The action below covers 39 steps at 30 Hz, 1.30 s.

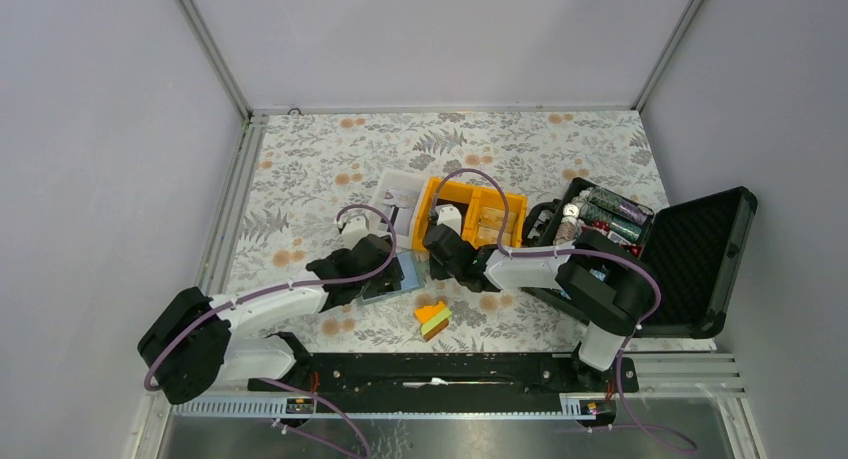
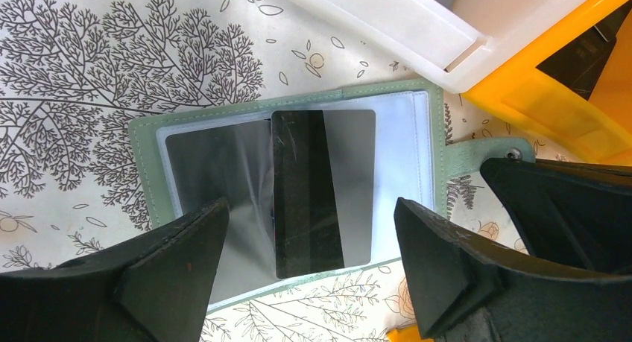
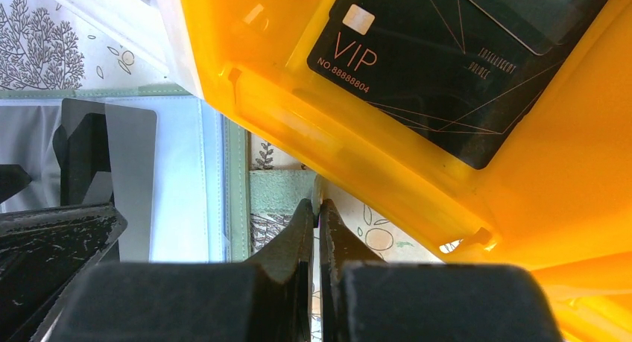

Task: Put the credit cards into the card holder
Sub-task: Insert the credit card into the card holder.

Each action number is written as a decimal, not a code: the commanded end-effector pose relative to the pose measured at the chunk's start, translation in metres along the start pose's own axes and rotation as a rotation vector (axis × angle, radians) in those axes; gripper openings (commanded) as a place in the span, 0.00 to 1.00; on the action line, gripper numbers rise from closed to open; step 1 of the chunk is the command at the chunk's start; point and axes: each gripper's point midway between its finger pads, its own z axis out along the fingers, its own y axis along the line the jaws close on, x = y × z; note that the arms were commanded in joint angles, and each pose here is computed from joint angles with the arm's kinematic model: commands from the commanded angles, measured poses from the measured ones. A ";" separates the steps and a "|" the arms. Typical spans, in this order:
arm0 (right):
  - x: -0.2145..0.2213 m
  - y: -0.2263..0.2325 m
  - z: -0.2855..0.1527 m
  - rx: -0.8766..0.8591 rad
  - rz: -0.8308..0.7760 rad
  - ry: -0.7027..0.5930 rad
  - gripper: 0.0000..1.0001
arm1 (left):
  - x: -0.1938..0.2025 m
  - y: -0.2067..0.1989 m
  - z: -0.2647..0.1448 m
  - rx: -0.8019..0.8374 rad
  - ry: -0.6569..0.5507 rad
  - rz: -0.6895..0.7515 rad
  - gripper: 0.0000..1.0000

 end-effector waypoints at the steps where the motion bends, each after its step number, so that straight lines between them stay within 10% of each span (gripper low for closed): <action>1: 0.003 -0.018 0.003 0.083 -0.021 0.010 0.00 | 0.024 0.021 -0.001 -0.041 0.087 0.011 0.84; 39: 0.005 -0.015 0.005 0.074 -0.019 0.018 0.00 | 0.036 -0.021 0.005 0.179 0.111 -0.123 0.70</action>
